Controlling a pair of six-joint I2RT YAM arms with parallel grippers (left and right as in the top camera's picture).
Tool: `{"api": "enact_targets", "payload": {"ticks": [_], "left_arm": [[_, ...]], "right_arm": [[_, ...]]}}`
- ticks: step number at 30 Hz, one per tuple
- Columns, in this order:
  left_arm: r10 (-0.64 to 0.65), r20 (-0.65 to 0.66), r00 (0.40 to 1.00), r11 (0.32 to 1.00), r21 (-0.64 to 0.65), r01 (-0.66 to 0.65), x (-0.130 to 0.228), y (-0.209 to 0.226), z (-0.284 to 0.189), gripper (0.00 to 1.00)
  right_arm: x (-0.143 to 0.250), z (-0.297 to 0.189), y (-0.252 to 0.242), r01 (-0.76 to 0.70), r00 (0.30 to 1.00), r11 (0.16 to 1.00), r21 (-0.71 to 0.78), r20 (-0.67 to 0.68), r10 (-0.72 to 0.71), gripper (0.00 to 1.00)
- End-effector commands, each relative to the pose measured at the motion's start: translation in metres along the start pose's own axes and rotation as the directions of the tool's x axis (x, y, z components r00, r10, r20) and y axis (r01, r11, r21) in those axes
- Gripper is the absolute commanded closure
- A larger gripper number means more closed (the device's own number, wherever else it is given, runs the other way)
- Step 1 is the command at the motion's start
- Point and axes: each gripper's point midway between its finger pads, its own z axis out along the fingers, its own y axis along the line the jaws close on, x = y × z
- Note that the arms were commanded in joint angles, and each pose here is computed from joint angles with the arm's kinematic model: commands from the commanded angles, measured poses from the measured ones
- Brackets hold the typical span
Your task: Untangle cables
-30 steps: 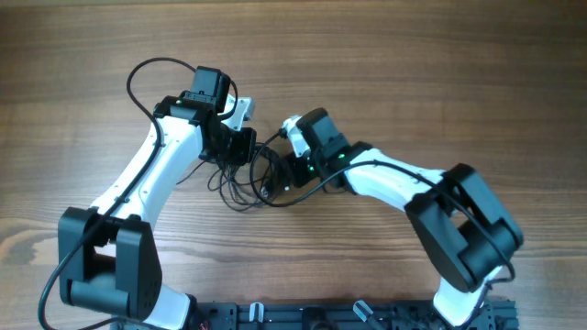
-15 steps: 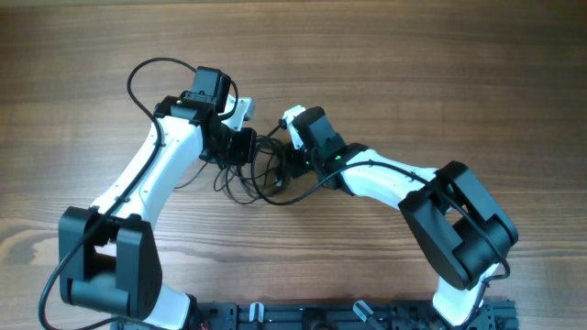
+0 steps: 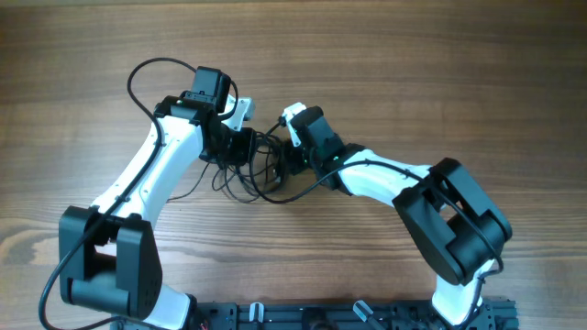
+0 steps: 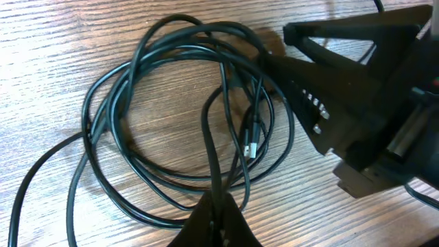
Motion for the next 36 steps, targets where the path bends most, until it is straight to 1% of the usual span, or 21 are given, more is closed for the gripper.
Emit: {"api": "enact_targets", "payload": {"ticks": [1,2,3,5,6,11,16,17,18,20,22,23,26,28,29,30,31,32,33,35,36], "left_arm": [[0.007,-0.01,1.0,1.0,-0.003,-0.007,0.002,0.002,0.003,0.96],[0.007,-0.01,1.0,1.0,-0.003,-0.007,0.002,0.002,0.003,0.96],[0.007,-0.011,1.0,1.0,-0.002,-0.007,0.002,0.002,0.003,0.96],[0.007,-0.011,1.0,1.0,-0.002,-0.007,0.003,0.002,0.004,0.96],[0.006,-0.011,1.0,1.0,-0.002,-0.006,0.003,0.002,0.003,0.96],[-0.026,-0.015,1.0,1.0,-0.003,0.026,0.003,0.002,0.003,0.96],[-0.03,0.002,1.0,0.999,-0.017,0.03,0.0,0.005,0.0,0.96],[-0.068,0.024,0.997,0.997,-0.041,0.069,-0.004,0.01,-0.003,0.96],[-0.147,0.061,0.987,0.984,-0.092,0.153,-0.009,0.022,-0.009,0.96],[-0.259,0.141,0.955,0.947,-0.158,0.28,-0.019,0.042,-0.025,0.96],[-0.353,0.245,0.903,0.896,-0.191,0.402,-0.029,0.063,-0.047,0.96],[-0.382,0.28,0.881,0.877,-0.193,0.441,-0.032,0.071,-0.055,0.96],[-0.472,0.405,0.783,0.799,-0.178,0.574,-0.036,0.101,-0.086,0.96],[-0.531,0.472,0.704,0.735,-0.157,0.66,-0.034,0.124,-0.107,0.96],[-0.567,0.506,0.65,0.691,-0.137,0.71,-0.03,0.139,-0.119,0.96],[-0.59,0.525,0.614,0.661,-0.122,0.74,-0.027,0.148,-0.126,0.96],[-0.619,0.547,0.564,0.62,-0.1,0.778,-0.023,0.16,-0.135,0.96],[-0.645,0.564,0.515,0.579,-0.078,0.811,-0.018,0.172,-0.143,0.96],[-0.677,0.583,0.449,0.522,-0.049,0.851,-0.011,0.187,-0.151,0.96],[-0.717,0.596,0.361,0.443,-0.009,0.896,-0.001,0.206,-0.159,0.96],[-0.733,0.593,0.333,0.421,0.011,0.907,0.003,0.214,-0.162,0.96]], "right_arm": [[0.027,0.019,-0.009,0.03,0.998,0.999,0.027,-0.064,-0.029,0.66],[0.027,0.021,-0.009,0.041,0.997,0.999,0.026,-0.064,-0.039,0.66],[0.028,0.021,-0.01,0.052,0.997,0.998,0.027,-0.066,-0.05,0.71],[0.026,0.021,-0.015,0.052,0.997,0.997,0.052,-0.059,-0.049,0.94],[0.024,0.02,-0.018,0.048,0.998,0.997,0.064,-0.054,-0.044,0.96],[0.005,0.008,-0.027,-0.029,1.0,0.996,0.081,-0.002,0.029,0.96],[-0.023,-0.028,-0.05,-0.07,0.997,0.991,0.113,0.049,0.064,0.96],[-0.028,-0.038,-0.056,-0.082,0.996,0.989,0.123,0.055,0.076,0.96],[-0.033,-0.052,-0.065,-0.1,0.994,0.985,0.137,0.06,0.092,0.96],[-0.039,-0.076,-0.085,-0.138,0.989,0.976,0.168,0.07,0.128,0.96],[-0.043,-0.103,-0.111,-0.188,0.981,0.96,0.208,0.089,0.173,0.96],[-0.043,-0.117,-0.125,-0.217,0.975,0.949,0.23,0.099,0.199,0.96],[-0.039,-0.156,-0.172,-0.312,0.949,0.901,0.302,0.136,0.283,0.96],[-0.032,-0.176,-0.2,-0.37,0.929,0.863,0.345,0.16,0.334,0.96],[-0.025,-0.188,-0.22,-0.414,0.91,0.83,0.373,0.177,0.375,0.96],[-0.019,-0.195,-0.233,-0.448,0.894,0.805,0.389,0.19,0.406,0.96],[-0.009,-0.205,-0.253,-0.524,0.851,0.748,0.407,0.221,0.476,0.96],[-0.003,-0.211,-0.264,-0.57,0.821,0.712,0.411,0.241,0.518,0.96],[0.006,-0.218,-0.278,-0.64,0.766,0.655,0.401,0.273,0.582,0.96],[0.017,-0.228,-0.294,-0.731,0.68,0.587,0.348,0.309,0.665,0.96],[0.019,-0.231,-0.297,-0.754,0.656,0.574,0.32,0.315,0.686,0.96]]}}
